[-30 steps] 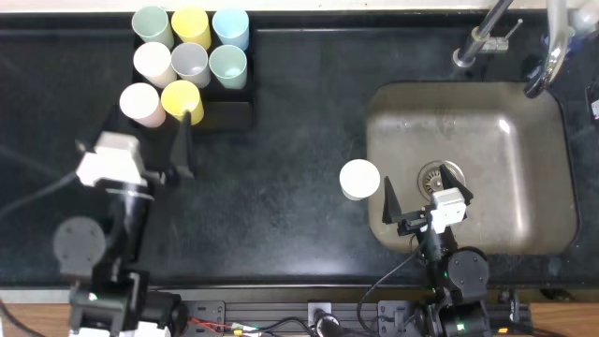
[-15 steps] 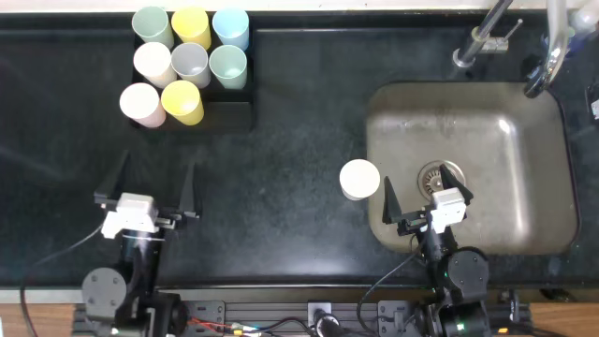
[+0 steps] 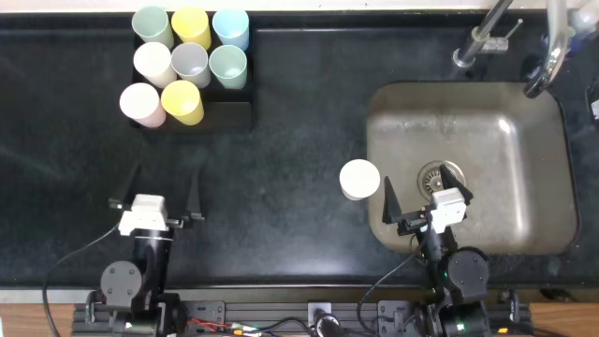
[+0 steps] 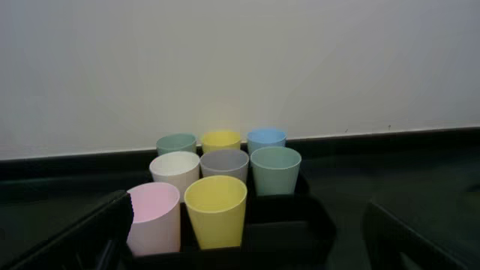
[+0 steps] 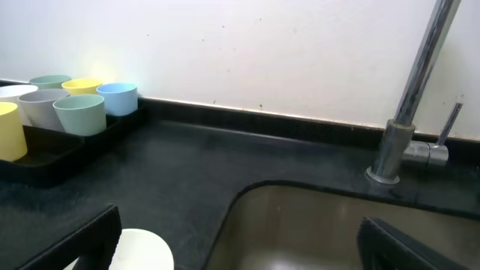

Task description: Store Cups

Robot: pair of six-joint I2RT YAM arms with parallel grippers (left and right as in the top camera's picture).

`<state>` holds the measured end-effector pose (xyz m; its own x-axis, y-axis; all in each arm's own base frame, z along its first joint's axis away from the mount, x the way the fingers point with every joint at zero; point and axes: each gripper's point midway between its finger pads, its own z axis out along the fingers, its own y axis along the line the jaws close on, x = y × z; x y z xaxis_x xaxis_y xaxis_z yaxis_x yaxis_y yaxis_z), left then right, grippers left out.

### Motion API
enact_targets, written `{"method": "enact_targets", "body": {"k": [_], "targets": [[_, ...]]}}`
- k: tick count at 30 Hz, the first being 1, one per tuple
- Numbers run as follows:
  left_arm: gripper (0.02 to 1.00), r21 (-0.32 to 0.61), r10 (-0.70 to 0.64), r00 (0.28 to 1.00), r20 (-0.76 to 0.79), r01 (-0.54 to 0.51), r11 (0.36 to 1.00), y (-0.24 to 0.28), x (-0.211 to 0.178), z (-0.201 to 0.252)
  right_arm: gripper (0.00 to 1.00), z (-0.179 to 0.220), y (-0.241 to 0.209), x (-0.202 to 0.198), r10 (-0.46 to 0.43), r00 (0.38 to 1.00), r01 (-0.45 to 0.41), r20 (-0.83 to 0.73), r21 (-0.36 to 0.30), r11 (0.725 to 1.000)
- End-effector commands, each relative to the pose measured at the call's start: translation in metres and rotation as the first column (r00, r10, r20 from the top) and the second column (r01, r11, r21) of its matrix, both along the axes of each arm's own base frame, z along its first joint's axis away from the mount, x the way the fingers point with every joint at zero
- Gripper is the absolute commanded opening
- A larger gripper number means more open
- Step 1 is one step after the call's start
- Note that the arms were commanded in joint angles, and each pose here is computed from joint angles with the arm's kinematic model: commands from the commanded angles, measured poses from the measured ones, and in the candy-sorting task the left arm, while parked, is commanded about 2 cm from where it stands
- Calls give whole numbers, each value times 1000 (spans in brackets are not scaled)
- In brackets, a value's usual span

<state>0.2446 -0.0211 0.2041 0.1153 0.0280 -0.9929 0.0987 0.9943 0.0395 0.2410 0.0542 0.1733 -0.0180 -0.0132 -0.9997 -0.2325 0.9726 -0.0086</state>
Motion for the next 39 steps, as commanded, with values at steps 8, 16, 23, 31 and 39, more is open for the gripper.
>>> {"method": "enact_targets", "body": {"k": [8,16,23,31,39], "targets": [[1000,12,10,983,-184,-8,1000,2,1,-46,998,-3,-2,1,-10,1000,10,3,-3,1000],[1000,12,9,983,-186,-7,1000,2,1,-47,998,-3,-2,1,-10,1000,10,3,-3,1000],[998,12,9,983,-186,-7,1000,2,1,-47,996,-3,-2,1,-10,1000,10,3,-3,1000],[1000,12,9,983,-186,-7,1000,2,1,-47,998,-3,-2,1,-10,1000,10,3,-3,1000],[1000,12,9,983,-186,-7,1000,2,1,-47,993,-3,-2,1,-10,1000,10,3,-3,1000]]}}
